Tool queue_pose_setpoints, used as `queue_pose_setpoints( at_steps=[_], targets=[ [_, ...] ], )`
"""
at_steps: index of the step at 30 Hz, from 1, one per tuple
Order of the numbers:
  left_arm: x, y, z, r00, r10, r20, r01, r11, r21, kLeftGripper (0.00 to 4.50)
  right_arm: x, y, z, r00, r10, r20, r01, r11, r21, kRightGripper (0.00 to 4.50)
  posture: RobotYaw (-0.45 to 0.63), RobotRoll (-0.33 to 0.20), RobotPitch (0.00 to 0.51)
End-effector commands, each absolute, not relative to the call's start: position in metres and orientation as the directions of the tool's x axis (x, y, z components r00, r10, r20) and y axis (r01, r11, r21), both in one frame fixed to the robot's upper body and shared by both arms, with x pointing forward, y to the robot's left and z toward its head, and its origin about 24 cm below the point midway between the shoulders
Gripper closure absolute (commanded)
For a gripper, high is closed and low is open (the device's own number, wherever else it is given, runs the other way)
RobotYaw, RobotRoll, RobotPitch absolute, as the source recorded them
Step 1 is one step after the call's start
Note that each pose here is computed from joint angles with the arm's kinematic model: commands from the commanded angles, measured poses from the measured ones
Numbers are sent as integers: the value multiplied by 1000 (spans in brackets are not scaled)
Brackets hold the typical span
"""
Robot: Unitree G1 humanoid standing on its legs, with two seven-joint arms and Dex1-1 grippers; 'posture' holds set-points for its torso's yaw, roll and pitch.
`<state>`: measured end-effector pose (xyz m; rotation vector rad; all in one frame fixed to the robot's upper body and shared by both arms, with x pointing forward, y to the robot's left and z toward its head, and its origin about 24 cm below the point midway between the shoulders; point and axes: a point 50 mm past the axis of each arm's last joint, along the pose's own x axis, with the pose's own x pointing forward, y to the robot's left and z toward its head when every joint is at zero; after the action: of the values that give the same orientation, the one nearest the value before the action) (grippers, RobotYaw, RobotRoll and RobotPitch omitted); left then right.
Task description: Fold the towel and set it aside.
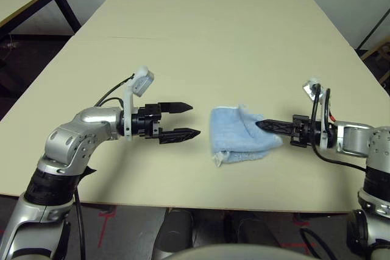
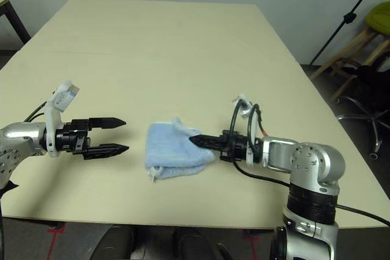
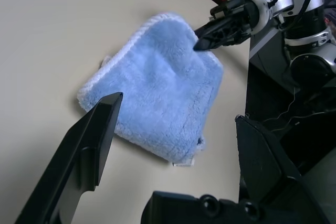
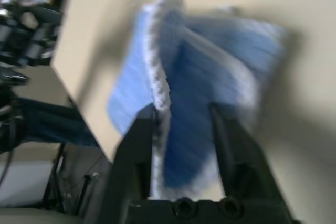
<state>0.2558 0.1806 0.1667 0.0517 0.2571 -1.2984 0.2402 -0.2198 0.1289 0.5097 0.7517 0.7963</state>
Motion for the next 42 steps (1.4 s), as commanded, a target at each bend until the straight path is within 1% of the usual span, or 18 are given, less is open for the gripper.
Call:
queue_pose_setpoints(
  at_steps=[1, 3, 4, 5, 9, 11, 14, 16, 17, 19, 22, 25, 29, 32, 33, 34, 41, 42],
  targets=[
    [257, 179, 167, 240, -944, -224, 957, 270, -111, 0, 235, -230, 137, 468, 775, -425, -442, 621, 647, 1288, 77, 0, 110],
    [258, 177, 168, 237, -946, -219, 958, 265, -110, 0, 234, -234, 145, 468, 772, -431, -468, 630, 620, 437, 75, 0, 109],
    [260, 176, 169, 240, -947, -214, 958, 266, -107, 0, 235, -236, 149, 470, 768, -435, -489, 637, 596, 121, 75, 0, 109],
    [261, 175, 170, 243, -948, -207, 958, 269, -104, 0, 235, -237, 153, 474, 763, -441, -512, 646, 567, 47, 74, 0, 108],
    [269, 172, 177, 285, -944, -163, 949, 302, -92, 0, 241, -248, 171, 516, 722, -461, -630, 685, 366, 47, 74, 0, 106],
    [276, 170, 182, 312, -941, -131, 943, 324, -78, 0, 250, -248, 184, 550, 720, -422, -704, 672, 229, 47, 70, 0, 105],
    [288, 159, 189, 356, -931, -74, 930, 361, -64, 0, 260, -222, 199, 522, 788, -325, -811, 577, 97, 47, 74, 0, 102],
    [293, 154, 187, 378, -923, -74, 921, 383, -69, 0, 263, -206, 198, 506, 815, -282, -842, 537, 39, 47, 76, 0, 101],
    [296, 153, 184, 399, -912, -98, 909, 407, -91, 0, 265, -200, 196, 499, 831, -245, -855, 519, 20, 47, 76, 0, 101],
    [300, 150, 177, 414, -904, -109, 902, 423, -81, 0, 266, -190, 190, 455, 872, -184, -886, 464, 8, 47, 80, 0, 102],
    [302, 145, 168, 434, -892, -122, 897, 441, -33, 0, 267, -182, 179, 443, 882, -163, -894, 448, -3, 47, 84, 0, 102],
    [303, 141, 161, 445, -886, -132, 893, 450, -7, 0, 267, -174, 175, 425, 898, -118, -902, 431, 31, 47, 84, 0, 102],
    [302, 137, 152, 441, -884, -155, 897, 441, 35, 0, 268, -168, 170, 425, 898, -110, -902, 430, 26, 47, 85, 0, 101],
    [302, 135, 145, 435, -887, -157, 899, 437, 22, 0, 267, -163, 161, 408, 907, -109, -907, 416, 65, 47, 85, 0, 101],
    [302, 135, 143, 433, -887, -160, 900, 436, 20, 385, 267, -163, 157, 399, 909, -116, -909, 409, 77, 427, 85, 0, 101],
    [301, 136, 140, 436, -884, -169, 898, 439, 19, 592, 265, -162, 153, 393, 911, -127, -912, 403, 73, 651, 89, 0, 97],
    [293, 135, 133, 395, -901, -179, 915, 404, -12, 3126, 260, -161, 145, 359, 920, -155, -924, 374, 77, 3364, 91, 0, 94],
    [291, 135, 132, 384, -905, -182, 919, 394, -17, 3425, 259, -162, 144, 356, 921, -158, -925, 371, 77, 3707, 91, 0, 94]
  ],
)
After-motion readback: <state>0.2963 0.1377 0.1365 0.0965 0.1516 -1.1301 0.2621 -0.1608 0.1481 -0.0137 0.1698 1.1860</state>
